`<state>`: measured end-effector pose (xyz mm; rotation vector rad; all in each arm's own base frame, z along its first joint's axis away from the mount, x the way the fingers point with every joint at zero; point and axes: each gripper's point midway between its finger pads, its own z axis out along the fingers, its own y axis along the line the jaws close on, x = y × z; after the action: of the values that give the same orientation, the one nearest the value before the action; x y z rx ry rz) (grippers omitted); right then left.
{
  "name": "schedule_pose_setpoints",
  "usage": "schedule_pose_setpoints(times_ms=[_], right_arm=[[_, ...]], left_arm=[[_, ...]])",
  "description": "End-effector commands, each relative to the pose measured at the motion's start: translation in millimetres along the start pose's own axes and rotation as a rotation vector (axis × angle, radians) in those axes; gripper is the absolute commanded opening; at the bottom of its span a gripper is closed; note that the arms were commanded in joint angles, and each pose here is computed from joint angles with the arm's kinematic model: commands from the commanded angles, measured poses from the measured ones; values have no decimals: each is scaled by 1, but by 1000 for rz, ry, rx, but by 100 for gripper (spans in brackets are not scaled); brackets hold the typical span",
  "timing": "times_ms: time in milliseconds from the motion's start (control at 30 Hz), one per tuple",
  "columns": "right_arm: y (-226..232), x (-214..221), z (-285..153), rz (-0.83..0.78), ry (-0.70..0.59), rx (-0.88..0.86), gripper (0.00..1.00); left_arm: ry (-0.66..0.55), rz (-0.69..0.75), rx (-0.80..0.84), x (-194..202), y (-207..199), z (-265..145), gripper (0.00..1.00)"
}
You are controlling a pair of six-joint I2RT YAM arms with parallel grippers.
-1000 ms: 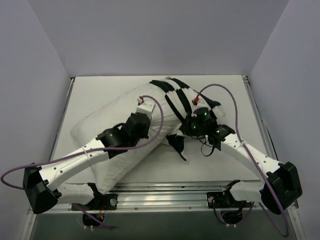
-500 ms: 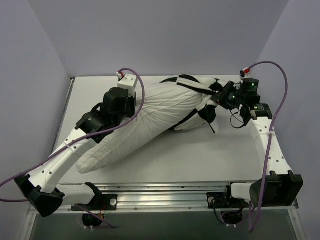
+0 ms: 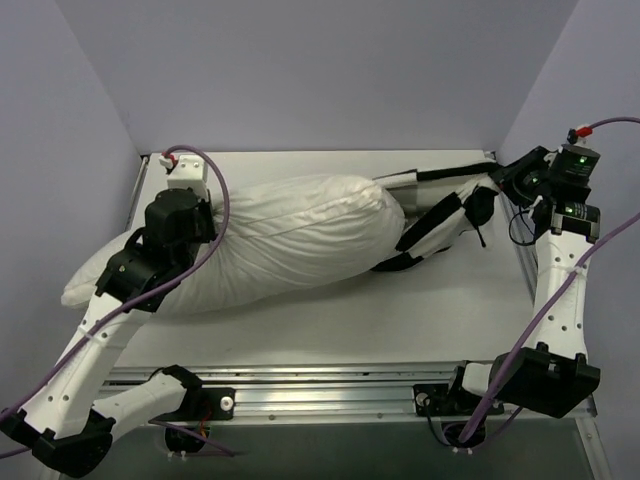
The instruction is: Remove the pillowcase from the pillow
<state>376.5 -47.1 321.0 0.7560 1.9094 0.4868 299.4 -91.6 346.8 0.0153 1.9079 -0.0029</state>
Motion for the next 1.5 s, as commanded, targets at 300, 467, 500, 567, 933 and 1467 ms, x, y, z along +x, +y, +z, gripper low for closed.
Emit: schedule_pose_setpoints(times_ms=[300, 467, 500, 567, 933, 1467], right_arm=[[48, -114, -56, -148, -360, -15, 0], [81, -139, -47, -155, -375, -132, 0], [95, -148, -41, -150, -377, -185, 0], [120, -153, -31, -175, -359, -301, 0], [246, -176, -76, -286, -461, -831, 0], [98, 66, -41, -191, 67, -536, 45]], left_arm=[[-147, -63, -284, -65, 67, -23, 2], [-147, -27, -302, -88, 56, 8, 2], [-174, -40, -303, -100, 56, 10, 2], [-156, -16, -317, -102, 50, 33, 2], [-253, -50, -331, -147, 53, 57, 2], [-92, -160, -164, -24, 65, -38, 96]])
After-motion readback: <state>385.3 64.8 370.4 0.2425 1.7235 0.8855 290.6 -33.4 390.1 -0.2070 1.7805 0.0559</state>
